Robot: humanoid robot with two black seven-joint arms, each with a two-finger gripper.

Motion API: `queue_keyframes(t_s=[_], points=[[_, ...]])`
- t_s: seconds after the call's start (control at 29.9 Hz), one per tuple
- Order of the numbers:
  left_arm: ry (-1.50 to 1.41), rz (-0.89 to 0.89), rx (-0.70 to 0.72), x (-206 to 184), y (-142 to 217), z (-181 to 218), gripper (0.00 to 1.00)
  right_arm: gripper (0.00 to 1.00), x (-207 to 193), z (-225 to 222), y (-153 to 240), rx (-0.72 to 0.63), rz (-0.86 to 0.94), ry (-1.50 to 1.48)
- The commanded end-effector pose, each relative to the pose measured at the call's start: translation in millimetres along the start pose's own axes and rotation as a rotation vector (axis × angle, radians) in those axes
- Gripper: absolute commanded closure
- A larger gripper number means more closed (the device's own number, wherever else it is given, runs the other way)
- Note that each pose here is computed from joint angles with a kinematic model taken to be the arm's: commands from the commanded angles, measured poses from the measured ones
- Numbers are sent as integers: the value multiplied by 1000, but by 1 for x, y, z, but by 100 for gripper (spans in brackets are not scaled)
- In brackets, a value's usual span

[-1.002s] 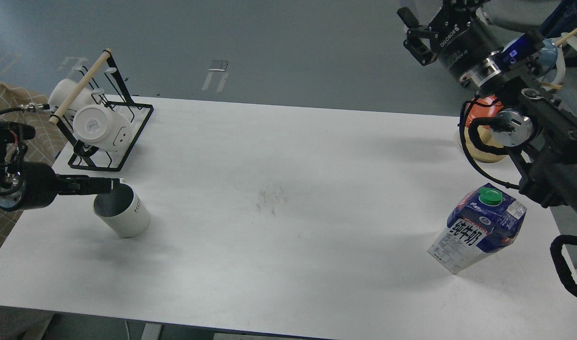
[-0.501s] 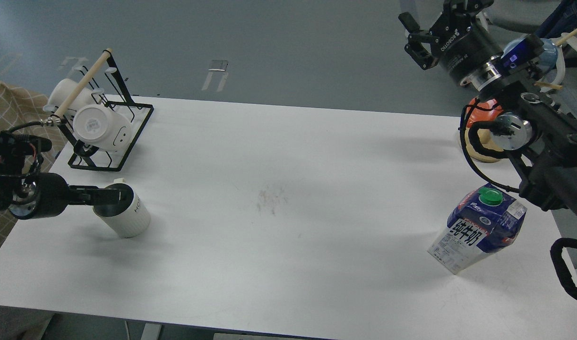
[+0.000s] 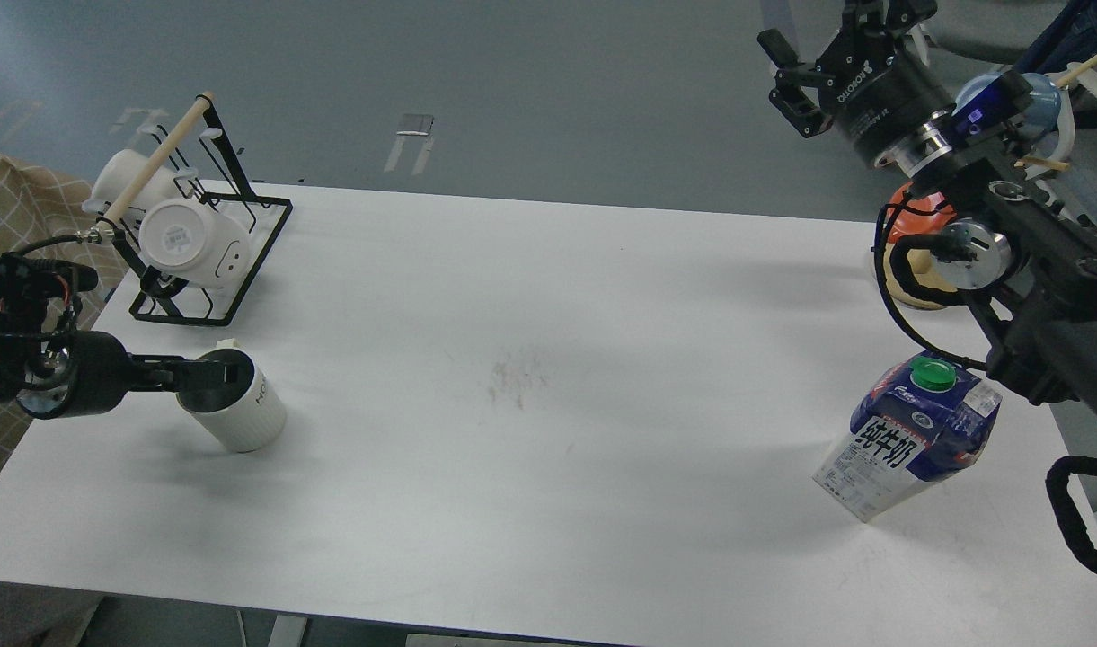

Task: Place cup and milk with both arms
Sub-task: 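Grasp the white cup with the left gripper, then lift the cup, carry it to table center and set it upright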

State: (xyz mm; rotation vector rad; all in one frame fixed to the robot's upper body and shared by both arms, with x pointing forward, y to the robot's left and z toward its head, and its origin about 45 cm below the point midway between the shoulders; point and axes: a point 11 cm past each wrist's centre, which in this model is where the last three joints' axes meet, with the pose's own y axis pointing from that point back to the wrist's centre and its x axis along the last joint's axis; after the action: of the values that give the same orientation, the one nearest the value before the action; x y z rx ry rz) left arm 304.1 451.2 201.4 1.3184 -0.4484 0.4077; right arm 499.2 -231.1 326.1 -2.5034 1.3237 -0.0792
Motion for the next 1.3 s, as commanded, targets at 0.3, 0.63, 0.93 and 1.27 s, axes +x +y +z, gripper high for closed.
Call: queue_keyframes(t_s=[0.3, 0.63, 0.93, 1.27], points=[[-1, -25, 5, -9, -4, -1, 68, 0, -1, 2, 0, -5, -2, 0], [-2, -20, 28, -7, 3, -8, 100, 0, -2, 4, 0, -12, -7, 2], [-27, 3, -6, 4, 12, 4, 100, 0, -2, 4, 1, -13, -6, 5], [-163, 30, -178, 16, 21, 82, 100, 0, 4, -29, -14, 35, -2, 58]])
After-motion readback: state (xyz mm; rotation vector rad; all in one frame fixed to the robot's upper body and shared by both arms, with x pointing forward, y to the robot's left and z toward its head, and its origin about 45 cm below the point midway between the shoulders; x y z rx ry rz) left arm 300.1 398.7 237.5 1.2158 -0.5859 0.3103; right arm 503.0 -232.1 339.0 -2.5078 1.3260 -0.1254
